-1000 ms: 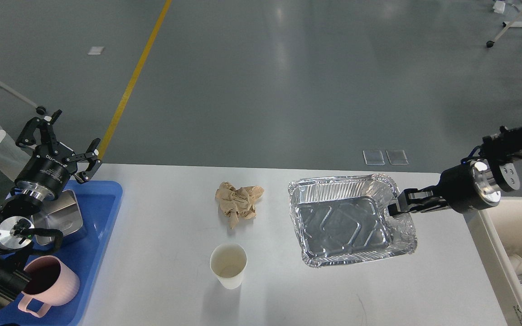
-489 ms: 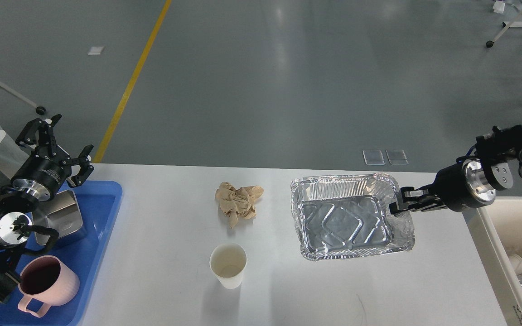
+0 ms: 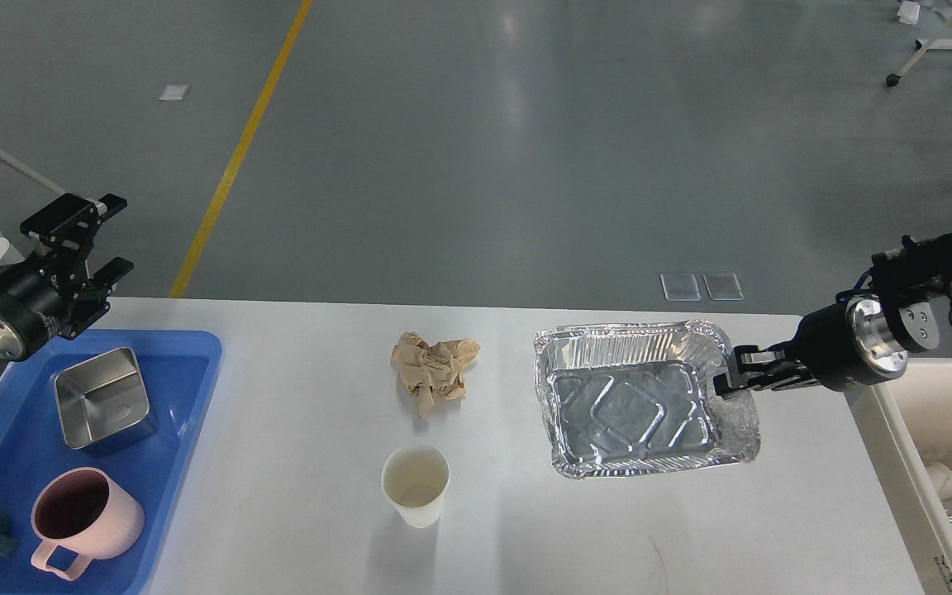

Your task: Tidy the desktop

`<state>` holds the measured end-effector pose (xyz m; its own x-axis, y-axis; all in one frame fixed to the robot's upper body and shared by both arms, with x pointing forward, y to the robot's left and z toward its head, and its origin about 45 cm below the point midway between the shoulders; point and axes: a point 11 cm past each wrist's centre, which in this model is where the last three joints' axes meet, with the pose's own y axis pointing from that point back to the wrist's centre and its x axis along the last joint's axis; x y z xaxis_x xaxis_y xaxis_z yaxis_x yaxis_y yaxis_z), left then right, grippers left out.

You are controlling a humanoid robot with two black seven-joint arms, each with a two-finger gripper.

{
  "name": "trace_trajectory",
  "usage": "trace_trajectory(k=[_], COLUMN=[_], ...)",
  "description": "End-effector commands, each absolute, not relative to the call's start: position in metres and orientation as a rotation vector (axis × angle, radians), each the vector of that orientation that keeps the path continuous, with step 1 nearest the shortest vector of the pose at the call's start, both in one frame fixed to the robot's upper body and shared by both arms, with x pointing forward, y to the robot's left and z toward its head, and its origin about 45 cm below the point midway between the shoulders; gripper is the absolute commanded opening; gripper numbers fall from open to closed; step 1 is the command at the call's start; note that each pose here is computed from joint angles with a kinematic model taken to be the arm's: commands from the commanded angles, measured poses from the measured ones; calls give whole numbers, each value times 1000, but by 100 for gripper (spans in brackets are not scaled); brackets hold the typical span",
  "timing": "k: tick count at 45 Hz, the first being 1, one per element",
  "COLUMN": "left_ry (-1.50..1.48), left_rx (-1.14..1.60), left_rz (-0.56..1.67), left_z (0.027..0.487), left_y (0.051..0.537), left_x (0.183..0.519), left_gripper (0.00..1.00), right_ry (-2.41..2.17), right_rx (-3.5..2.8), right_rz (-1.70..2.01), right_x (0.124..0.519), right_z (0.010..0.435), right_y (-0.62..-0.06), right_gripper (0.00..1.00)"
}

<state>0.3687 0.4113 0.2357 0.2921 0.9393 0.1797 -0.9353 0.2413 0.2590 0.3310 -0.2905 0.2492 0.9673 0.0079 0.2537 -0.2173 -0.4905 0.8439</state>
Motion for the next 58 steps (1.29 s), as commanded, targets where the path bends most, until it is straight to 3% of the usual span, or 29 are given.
trace_trajectory(k=[1,14,42,58], left_ry=[-1,-19,-35,-180], left_rx=[462,593,888,979], left_rz=[1240,1108,636,451], left_z=[245,262,310,337], left_y=[420,430,423,403], left_x=[342,310,251,264], left_gripper=[91,95,93,93], right_ry=[-156,-167,-180,-180], right_rx=[2070,2073,2075,2081], right_rz=[276,281,260,259], right_x=[332,332,328,328], right_z=[251,251,244,242], right_y=[-291,-291,-295,-293], right_gripper=[0,0,0,0])
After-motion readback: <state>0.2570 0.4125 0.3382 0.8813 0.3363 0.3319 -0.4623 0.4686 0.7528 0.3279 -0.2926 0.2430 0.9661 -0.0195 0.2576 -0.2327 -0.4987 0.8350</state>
